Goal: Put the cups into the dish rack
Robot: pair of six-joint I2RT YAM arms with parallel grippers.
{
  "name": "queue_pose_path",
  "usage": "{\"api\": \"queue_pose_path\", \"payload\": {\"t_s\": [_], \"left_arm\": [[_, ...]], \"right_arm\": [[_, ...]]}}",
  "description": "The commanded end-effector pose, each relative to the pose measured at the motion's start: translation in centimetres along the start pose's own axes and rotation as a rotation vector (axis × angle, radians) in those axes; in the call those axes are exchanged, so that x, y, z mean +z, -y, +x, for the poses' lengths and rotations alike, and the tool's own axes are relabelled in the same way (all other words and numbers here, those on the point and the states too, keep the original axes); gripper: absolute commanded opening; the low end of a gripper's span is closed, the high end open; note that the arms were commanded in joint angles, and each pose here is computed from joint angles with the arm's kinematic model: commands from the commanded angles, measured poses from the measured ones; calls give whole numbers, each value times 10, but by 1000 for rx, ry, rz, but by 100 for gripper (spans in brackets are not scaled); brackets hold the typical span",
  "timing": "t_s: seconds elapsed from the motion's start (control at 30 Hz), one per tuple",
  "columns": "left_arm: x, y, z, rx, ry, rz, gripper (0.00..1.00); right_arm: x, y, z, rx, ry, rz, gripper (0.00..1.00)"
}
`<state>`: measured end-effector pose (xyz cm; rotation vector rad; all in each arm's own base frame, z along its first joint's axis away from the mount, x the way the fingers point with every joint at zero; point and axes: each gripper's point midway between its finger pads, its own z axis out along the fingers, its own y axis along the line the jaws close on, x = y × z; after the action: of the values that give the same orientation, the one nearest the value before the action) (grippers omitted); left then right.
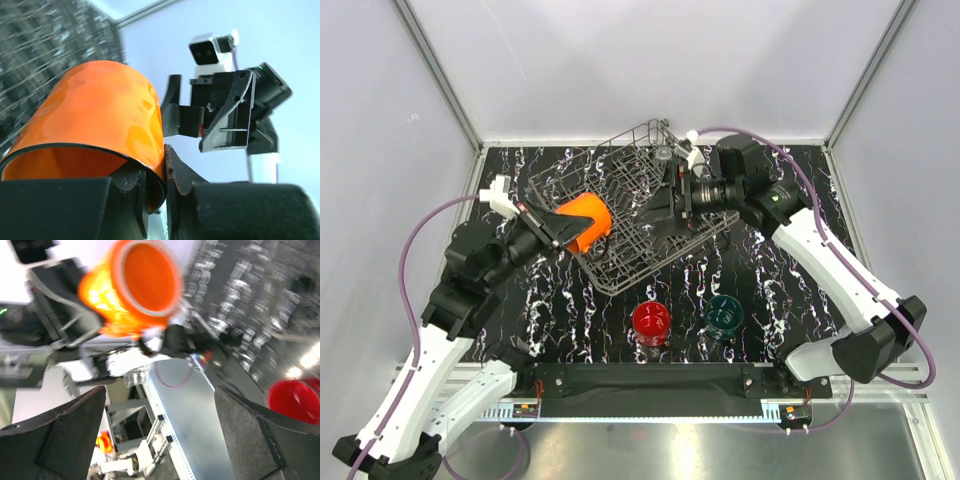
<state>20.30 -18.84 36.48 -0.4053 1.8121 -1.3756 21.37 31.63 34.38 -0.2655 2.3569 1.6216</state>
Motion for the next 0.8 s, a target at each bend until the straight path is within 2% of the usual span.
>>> {"api": "queue_pose_path", "payload": {"t_s": [0.0, 0.1, 0.23, 0.3, 0.43, 0.67, 0.77], "left_arm": [[-28, 110, -31, 152, 107, 384, 0], [-33, 132, -36, 158, 117, 463, 0], [-37, 155, -36, 74, 94, 596, 0], [-34, 156, -34, 4, 59, 611, 0], [-32, 160, -31, -21, 15, 629, 0], [-31, 160, -28, -52, -8, 650, 0], [-29, 158, -24, -48, -34, 648, 0]], "right_arm": [[-7, -60, 1, -118, -40, -178, 96], [-2, -73, 3, -139, -60, -230, 93], [1, -94, 7, -195, -75, -316, 90], [1, -102, 11, -226, -81, -341, 89], [1, -110, 10, -268, -69, -366, 85], [12, -112, 9, -265, -81, -383, 72], [15, -115, 6, -263, -74, -394, 60]]}}
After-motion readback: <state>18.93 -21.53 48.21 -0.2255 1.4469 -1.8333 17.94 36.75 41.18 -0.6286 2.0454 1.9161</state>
